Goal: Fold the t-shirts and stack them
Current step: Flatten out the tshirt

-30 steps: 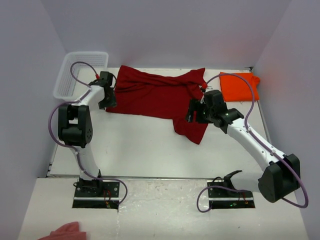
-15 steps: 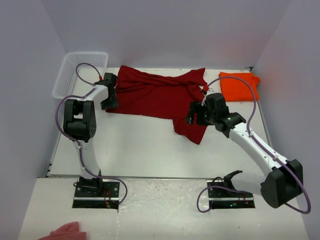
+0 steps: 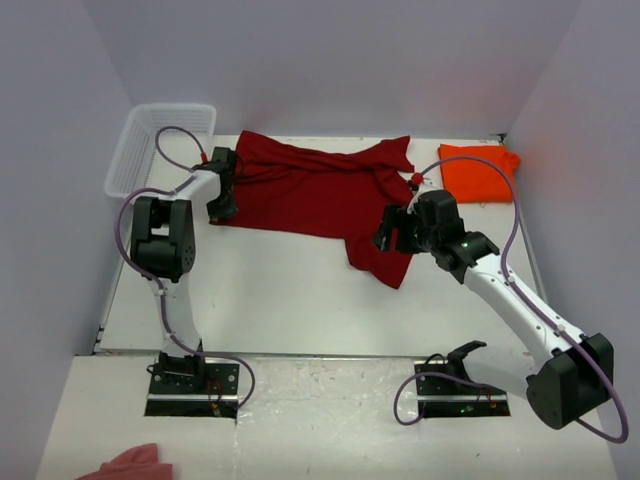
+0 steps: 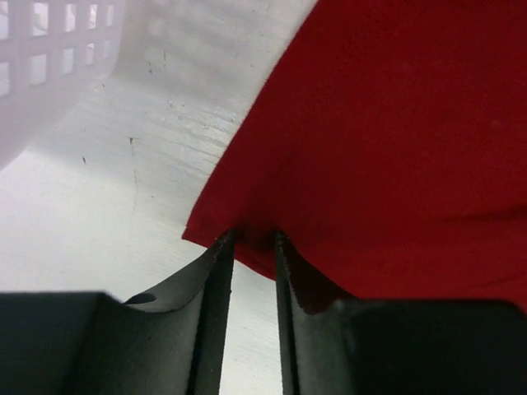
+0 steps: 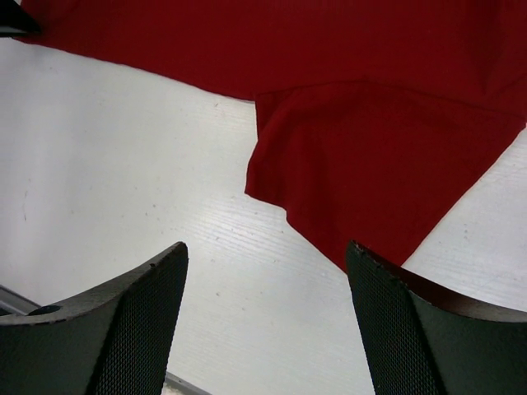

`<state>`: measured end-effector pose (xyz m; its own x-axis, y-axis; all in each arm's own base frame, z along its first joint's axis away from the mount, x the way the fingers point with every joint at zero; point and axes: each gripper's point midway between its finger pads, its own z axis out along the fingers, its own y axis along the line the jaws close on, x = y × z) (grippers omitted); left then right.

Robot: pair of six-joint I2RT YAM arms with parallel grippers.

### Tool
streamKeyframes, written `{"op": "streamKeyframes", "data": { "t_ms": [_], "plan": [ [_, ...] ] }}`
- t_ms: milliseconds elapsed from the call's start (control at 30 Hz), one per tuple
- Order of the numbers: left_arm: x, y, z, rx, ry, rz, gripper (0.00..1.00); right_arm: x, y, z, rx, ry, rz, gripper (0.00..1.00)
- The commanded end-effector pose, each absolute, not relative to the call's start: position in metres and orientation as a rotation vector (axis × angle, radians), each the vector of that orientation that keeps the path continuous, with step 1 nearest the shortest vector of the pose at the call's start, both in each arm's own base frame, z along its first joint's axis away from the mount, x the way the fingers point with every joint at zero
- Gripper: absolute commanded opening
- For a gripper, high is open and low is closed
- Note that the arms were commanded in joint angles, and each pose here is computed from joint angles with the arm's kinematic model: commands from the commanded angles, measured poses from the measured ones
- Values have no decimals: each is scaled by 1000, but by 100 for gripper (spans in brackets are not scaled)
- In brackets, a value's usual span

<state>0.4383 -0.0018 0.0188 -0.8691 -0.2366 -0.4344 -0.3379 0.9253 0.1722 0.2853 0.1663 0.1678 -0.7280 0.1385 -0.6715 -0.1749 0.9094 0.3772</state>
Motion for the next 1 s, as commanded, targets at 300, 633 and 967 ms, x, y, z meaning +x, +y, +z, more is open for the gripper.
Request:
{"op": "streamKeyframes", "data": {
  "t_ms": [300,633,967],
  "plan": [
    [425,-15,3,-381,2730,359,0,282,154,170,70,2306,495,78],
    [409,-81,51,-257,2714,113,0,262,134,121,394,2420,418,72],
    [383,-80,75,-259,2679,61,0,242,130,77,511,2582,345,72]
  ]
}}
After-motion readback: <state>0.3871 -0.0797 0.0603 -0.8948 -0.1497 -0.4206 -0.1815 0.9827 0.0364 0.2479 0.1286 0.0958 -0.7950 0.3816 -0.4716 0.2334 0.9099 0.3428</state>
